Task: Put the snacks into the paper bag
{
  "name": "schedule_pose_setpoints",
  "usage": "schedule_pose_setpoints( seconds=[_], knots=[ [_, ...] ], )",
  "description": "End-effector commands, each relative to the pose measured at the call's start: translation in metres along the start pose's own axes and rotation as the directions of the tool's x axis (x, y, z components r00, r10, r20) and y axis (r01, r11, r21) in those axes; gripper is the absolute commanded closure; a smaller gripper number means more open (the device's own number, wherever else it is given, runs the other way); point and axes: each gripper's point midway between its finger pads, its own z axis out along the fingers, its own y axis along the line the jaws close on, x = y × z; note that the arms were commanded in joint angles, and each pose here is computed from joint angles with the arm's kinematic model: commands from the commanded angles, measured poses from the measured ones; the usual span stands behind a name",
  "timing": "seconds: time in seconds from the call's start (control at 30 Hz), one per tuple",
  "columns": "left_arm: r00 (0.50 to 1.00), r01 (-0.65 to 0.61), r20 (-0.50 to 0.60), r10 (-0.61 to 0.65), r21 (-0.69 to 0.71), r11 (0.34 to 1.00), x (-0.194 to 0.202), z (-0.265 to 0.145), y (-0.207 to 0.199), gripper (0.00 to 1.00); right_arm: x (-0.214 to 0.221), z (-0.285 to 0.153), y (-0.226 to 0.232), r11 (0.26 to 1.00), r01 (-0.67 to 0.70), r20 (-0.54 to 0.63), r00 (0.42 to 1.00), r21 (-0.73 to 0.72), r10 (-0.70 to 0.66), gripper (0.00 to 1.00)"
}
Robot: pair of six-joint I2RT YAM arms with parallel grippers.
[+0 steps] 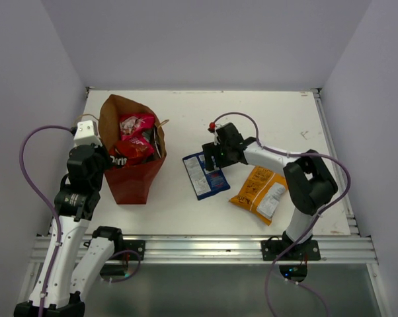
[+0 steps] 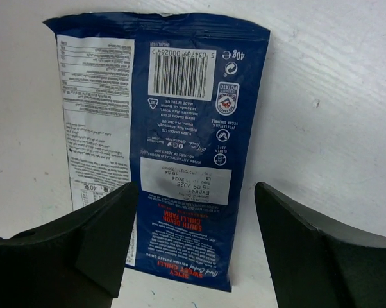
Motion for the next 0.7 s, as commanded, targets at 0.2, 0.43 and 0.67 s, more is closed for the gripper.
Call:
schedule_pose_setpoints(
  seconds=[0.2,0.43,0.67],
  knots=[
    [1.0,-0.003,0.015,0.002,0.013,1.0,-0.002,0.001,-0.002,1.0,0.01,0.015,0.0,1.0,0.002,-0.026,1.0,-0.024,-0.002,0.33],
    [1.0,-0.002,0.018,0.002,0.012,1.0,-0.003,0.001,-0.002,1.0,0.013,0.013,0.0,1.0,0.009,-0.04,0.999,-0.025,-0.01,0.89],
    [1.0,-0.001,0.016,0.0,0.014,1.0,-0.003,0.001,-0.002,1.0,-0.018,-0.027,-0.008,0.998,0.009,0.063,0.998,0.067,-0.013,1.0]
  ],
)
